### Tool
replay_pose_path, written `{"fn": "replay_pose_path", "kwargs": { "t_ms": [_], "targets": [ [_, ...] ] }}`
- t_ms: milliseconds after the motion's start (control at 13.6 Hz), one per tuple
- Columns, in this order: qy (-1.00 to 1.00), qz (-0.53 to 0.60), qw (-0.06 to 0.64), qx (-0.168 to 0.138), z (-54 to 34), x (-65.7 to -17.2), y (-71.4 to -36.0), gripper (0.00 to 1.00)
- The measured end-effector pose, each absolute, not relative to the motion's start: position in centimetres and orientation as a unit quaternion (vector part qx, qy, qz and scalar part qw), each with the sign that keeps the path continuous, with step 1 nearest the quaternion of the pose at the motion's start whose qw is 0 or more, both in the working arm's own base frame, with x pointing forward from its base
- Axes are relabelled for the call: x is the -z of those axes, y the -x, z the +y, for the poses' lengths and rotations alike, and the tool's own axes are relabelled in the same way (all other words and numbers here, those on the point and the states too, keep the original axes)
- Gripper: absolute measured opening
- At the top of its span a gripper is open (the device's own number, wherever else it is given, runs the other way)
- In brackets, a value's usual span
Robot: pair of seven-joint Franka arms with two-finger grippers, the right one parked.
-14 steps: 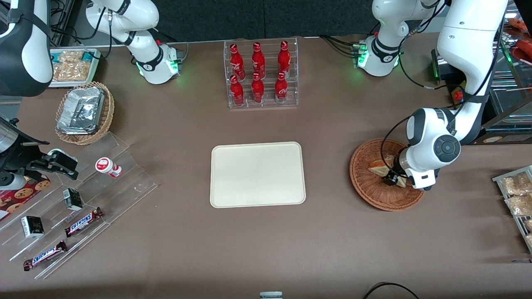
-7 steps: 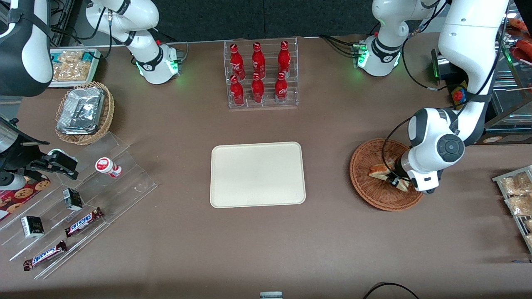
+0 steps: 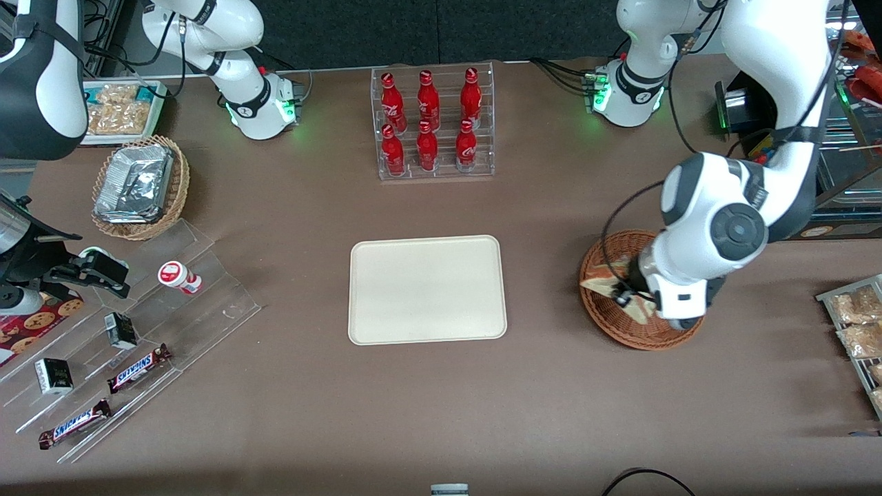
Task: Place sandwich from basket to tray
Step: 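Lift the sandwich out of the basket with the left gripper, then carry the sandwich over the cream tray and lower it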
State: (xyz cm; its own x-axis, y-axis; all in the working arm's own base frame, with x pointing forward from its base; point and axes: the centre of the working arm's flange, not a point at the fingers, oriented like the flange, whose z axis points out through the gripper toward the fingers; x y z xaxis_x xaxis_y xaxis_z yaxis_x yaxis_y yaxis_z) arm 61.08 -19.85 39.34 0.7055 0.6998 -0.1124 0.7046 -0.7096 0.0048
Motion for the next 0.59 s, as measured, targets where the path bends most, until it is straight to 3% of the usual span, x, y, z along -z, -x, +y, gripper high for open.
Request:
{"fn": "replay_pose_path", "kwargs": {
  "t_ms": [294, 588],
  "targets": [
    [-0.951, 0.301, 0.066, 0.039, -29.2, -43.3, -59.0, 0.16],
    [-0.986, 0.163, 0.035, -0.008, -41.0, -42.6, -54.9, 0.16]
  ]
}}
